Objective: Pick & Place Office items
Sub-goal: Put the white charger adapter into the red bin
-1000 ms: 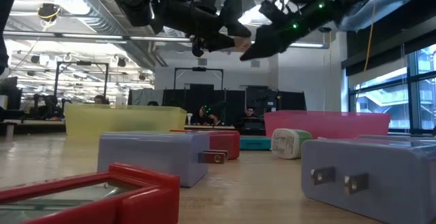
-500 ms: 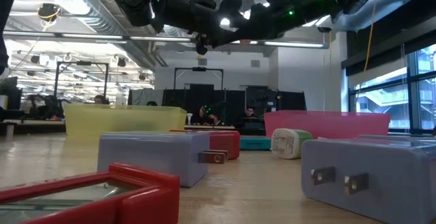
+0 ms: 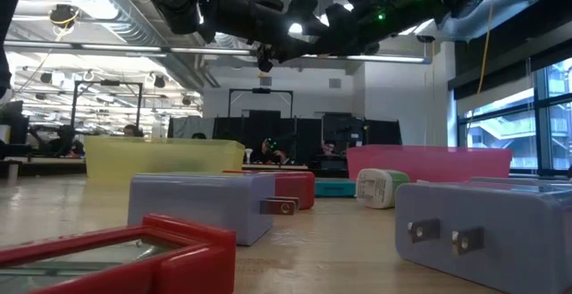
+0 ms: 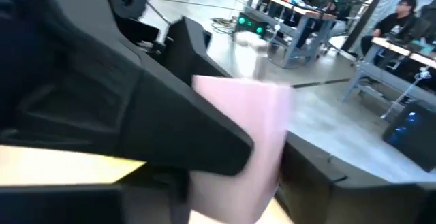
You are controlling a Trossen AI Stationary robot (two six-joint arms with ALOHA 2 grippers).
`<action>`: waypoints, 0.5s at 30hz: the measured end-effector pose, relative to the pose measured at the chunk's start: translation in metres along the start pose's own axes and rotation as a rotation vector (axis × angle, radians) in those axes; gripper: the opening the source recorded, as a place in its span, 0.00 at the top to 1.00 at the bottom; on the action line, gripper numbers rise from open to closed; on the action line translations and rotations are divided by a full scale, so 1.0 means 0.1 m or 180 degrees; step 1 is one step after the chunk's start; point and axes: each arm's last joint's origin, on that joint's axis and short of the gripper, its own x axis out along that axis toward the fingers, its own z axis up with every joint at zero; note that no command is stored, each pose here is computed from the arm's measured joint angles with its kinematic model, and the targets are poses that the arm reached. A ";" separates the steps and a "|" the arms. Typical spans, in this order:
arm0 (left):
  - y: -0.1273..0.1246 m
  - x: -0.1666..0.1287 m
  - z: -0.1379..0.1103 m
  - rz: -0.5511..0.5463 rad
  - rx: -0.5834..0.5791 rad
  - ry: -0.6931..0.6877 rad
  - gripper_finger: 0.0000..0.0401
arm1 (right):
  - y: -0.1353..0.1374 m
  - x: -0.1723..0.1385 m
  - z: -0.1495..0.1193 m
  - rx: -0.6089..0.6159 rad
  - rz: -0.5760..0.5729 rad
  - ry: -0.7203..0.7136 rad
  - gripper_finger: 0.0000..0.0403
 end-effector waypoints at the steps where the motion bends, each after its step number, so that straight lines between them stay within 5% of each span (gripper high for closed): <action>1: 0.00 0.00 0.00 0.0011 0.0025 -0.0004 0.49 | 0.00 0.00 0.00 -0.0001 -0.0008 0.0008 0.60; 5: 0.00 0.00 -0.01 -0.0026 0.0175 0.0044 0.42 | 0.01 0.00 -0.02 0.0022 0.0045 0.0055 0.70; 10: 0.01 0.00 -0.02 0.0074 0.0328 0.0035 0.40 | 0.01 0.00 -0.05 -0.0020 0.0056 0.0170 0.70; 15: 0.09 0.00 0.04 0.0345 0.0476 0.0002 0.39 | -0.06 -0.01 -0.14 -0.0151 -0.0344 0.0500 0.70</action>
